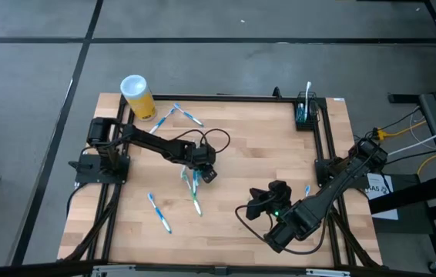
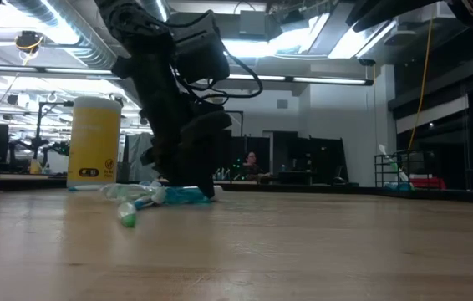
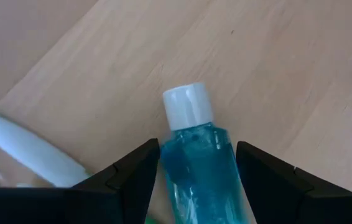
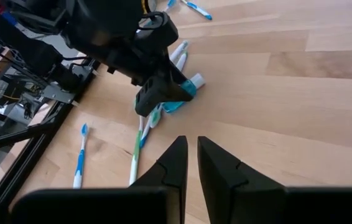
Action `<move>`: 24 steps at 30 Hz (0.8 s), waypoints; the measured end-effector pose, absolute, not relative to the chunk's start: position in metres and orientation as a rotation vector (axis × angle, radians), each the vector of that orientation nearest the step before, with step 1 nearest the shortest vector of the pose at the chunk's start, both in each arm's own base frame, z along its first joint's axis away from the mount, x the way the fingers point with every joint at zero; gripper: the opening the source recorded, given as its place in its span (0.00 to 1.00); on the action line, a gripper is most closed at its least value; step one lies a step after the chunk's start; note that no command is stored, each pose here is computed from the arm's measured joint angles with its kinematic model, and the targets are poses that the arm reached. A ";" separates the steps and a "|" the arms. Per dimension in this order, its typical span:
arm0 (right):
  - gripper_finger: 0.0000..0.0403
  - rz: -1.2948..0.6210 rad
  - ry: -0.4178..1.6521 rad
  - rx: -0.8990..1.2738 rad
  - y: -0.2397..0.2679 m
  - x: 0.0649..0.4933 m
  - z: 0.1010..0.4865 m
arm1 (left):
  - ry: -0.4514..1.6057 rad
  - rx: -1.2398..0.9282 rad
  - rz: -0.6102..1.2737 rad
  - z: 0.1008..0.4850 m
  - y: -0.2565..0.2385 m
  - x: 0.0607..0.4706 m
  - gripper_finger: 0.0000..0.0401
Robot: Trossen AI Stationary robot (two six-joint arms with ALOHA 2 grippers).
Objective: Pick & Place toothbrushing station
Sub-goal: Put the blue mouthwash into the mesh organizer
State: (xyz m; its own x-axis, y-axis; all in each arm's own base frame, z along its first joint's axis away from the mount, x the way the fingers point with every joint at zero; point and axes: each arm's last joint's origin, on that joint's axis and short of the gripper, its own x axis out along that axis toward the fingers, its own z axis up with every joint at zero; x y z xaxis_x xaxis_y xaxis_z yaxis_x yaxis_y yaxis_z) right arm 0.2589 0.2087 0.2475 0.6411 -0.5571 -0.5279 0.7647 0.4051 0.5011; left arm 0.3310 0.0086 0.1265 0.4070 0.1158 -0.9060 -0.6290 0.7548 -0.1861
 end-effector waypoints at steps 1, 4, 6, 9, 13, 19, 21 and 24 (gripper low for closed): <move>0.10 -0.849 0.297 0.788 0.209 0.259 0.248 | 1.063 -0.558 0.506 0.126 0.007 0.330 0.52; 0.10 -0.849 0.294 0.785 0.209 0.259 0.248 | 1.070 -0.552 0.520 0.125 0.003 0.329 0.44; 0.10 -0.848 0.291 0.785 0.209 0.259 0.248 | 1.071 -0.565 0.523 0.125 0.003 0.329 0.38; 0.10 -0.848 0.287 0.783 0.209 0.259 0.248 | 1.084 -0.591 0.483 0.125 0.000 0.329 0.28; 0.10 -0.848 0.287 0.783 0.209 0.259 0.248 | 1.065 -0.609 0.419 0.128 0.000 0.332 0.21; 0.10 -0.847 0.270 0.778 0.209 0.259 0.248 | 0.992 -0.621 0.289 0.134 0.002 0.340 0.19; 0.10 -0.846 0.264 0.776 0.208 0.259 0.248 | 0.979 -0.626 0.251 0.136 0.001 0.341 0.19; 0.10 -0.846 0.252 0.774 0.208 0.259 0.249 | 0.952 -0.633 0.225 0.142 0.000 0.342 0.18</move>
State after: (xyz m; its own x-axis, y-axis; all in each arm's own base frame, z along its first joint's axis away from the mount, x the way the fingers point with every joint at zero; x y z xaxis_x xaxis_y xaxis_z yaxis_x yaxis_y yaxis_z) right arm 0.2593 0.2083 0.2487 0.6531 -0.5778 -0.4895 0.7515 0.4144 0.5134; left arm 0.3416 0.0004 0.1422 0.5730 -0.0913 -0.8144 -0.4463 0.7988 -0.4035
